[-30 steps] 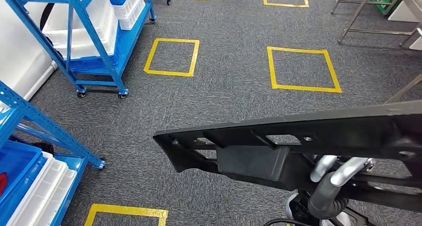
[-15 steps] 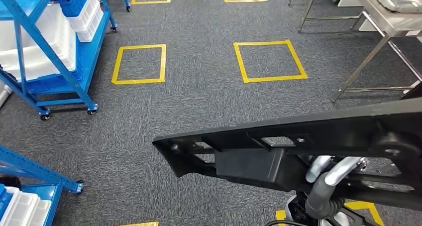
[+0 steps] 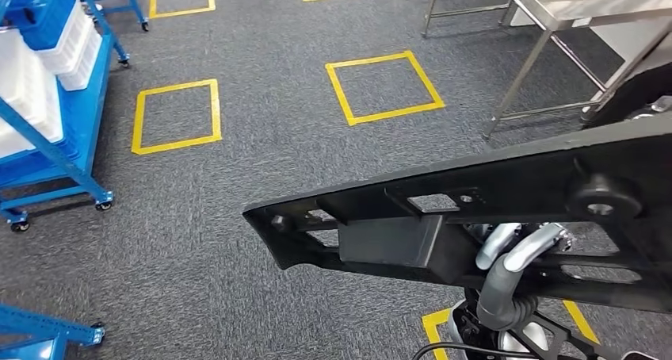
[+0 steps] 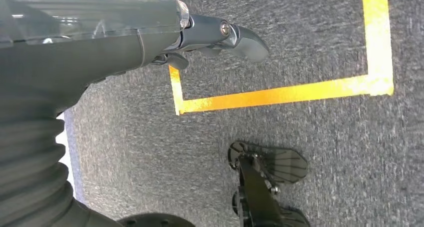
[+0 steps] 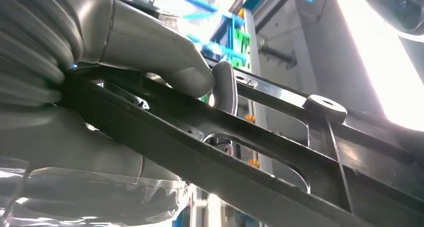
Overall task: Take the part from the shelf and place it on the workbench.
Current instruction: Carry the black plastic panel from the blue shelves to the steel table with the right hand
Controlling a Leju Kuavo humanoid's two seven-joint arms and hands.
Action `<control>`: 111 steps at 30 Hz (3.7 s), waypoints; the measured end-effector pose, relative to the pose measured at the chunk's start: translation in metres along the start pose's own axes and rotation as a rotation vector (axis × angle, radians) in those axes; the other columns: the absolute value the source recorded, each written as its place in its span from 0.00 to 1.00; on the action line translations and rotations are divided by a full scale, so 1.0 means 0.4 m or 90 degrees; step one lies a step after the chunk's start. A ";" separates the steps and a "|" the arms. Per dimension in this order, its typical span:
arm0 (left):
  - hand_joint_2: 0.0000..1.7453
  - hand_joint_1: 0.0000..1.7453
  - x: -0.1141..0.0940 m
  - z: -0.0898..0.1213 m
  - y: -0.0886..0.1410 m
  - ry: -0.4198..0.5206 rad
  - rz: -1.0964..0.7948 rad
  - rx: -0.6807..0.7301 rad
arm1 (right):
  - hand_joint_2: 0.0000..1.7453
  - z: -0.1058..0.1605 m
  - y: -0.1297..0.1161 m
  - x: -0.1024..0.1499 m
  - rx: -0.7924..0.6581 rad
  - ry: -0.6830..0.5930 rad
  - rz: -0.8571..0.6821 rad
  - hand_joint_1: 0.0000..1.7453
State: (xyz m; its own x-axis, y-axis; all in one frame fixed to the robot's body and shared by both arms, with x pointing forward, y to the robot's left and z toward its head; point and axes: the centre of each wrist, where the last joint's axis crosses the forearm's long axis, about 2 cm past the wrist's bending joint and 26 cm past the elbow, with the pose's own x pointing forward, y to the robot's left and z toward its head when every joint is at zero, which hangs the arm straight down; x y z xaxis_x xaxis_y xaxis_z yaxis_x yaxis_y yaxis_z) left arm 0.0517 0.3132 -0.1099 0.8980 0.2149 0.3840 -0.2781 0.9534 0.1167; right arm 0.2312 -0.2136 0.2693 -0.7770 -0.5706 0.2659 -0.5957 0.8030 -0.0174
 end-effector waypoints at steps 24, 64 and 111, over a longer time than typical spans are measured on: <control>1.00 0.00 -0.009 0.003 -0.007 -0.002 0.023 0.011 | 1.00 -0.010 0.015 -0.010 0.006 -0.007 -0.027 1.00; 1.00 0.00 0.002 0.002 -0.020 -0.016 0.034 -0.003 | 1.00 -0.020 -0.004 -0.020 0.020 -0.014 -0.047 1.00; 1.00 0.00 0.002 0.002 -0.021 -0.028 0.041 -0.001 | 1.00 -0.011 -0.014 -0.050 0.020 0.006 -0.055 1.00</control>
State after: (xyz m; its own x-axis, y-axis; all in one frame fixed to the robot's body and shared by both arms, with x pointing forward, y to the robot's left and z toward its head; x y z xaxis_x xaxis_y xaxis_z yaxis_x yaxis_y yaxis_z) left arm 0.0544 0.3052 -0.1098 0.8627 0.2660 0.4301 -0.3340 0.9383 0.0895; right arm 0.2507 -0.2059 0.2681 -0.7203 -0.6362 0.2764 -0.6671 0.7446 -0.0247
